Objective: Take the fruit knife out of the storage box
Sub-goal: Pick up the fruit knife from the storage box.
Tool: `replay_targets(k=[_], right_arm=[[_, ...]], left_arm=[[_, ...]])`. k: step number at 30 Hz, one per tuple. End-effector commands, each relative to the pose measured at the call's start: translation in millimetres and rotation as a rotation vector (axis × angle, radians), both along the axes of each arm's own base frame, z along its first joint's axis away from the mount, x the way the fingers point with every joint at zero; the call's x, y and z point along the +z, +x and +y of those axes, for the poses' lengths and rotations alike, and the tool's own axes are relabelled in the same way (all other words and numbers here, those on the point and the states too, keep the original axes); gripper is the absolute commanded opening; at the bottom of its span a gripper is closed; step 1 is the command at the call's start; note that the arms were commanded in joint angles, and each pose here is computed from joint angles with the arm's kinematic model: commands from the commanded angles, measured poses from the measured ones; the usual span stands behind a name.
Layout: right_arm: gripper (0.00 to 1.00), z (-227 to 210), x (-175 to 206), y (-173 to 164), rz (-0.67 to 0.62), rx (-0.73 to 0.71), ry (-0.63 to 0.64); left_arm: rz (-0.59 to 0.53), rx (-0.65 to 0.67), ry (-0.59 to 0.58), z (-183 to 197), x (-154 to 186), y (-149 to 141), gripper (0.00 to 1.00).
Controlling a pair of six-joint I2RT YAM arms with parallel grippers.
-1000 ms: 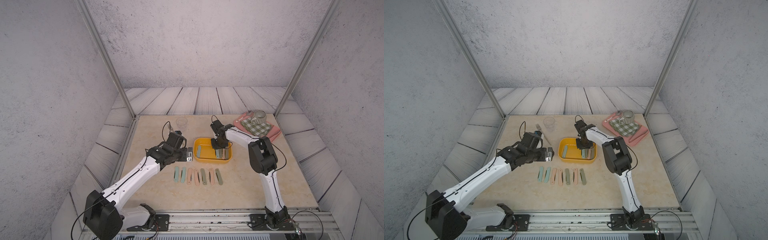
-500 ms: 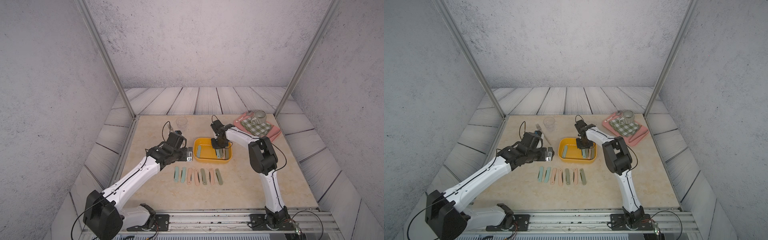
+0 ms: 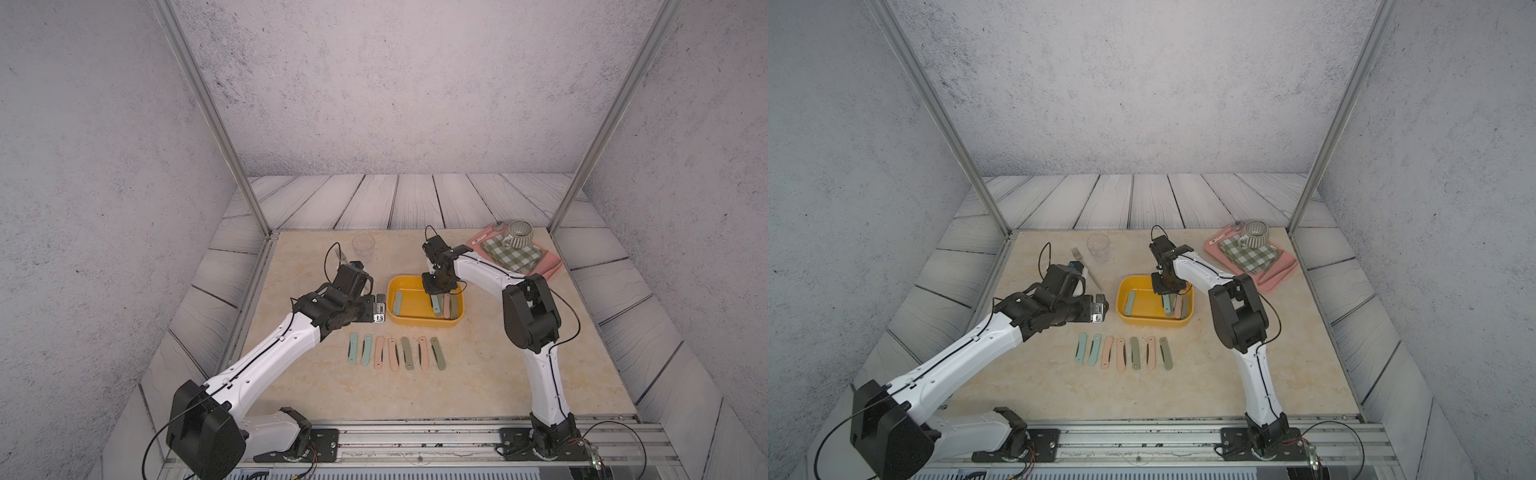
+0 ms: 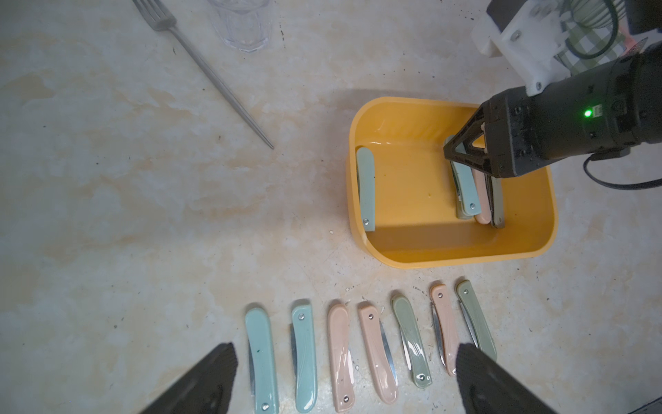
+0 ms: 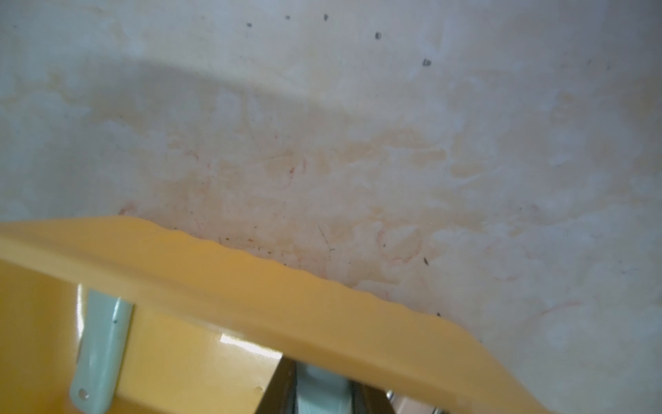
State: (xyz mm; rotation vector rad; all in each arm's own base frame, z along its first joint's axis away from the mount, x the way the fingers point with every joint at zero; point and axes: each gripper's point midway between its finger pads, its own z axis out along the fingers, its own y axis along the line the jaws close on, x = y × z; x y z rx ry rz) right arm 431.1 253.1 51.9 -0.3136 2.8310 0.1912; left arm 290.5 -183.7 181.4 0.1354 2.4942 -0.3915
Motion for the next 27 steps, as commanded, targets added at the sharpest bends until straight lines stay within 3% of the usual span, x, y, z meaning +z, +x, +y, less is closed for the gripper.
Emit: replay_targets(k=[1, 14, 27], right_arm=[[0.09, 3, 32, -1, -0.047, 0.013, 0.019], [0.09, -7, 81, -21, -0.104, 0.029, 0.041], [0.09, -39, 85, -124, -0.055, 0.06, 0.029]], left_arm=[[-0.005, 0.005, 0.01, 4, -2, 2, 0.99], [-0.012, 0.004, -0.004, 2, 0, 3, 0.99], [-0.013, 0.002, -0.015, -2, 3, 6, 0.99]])
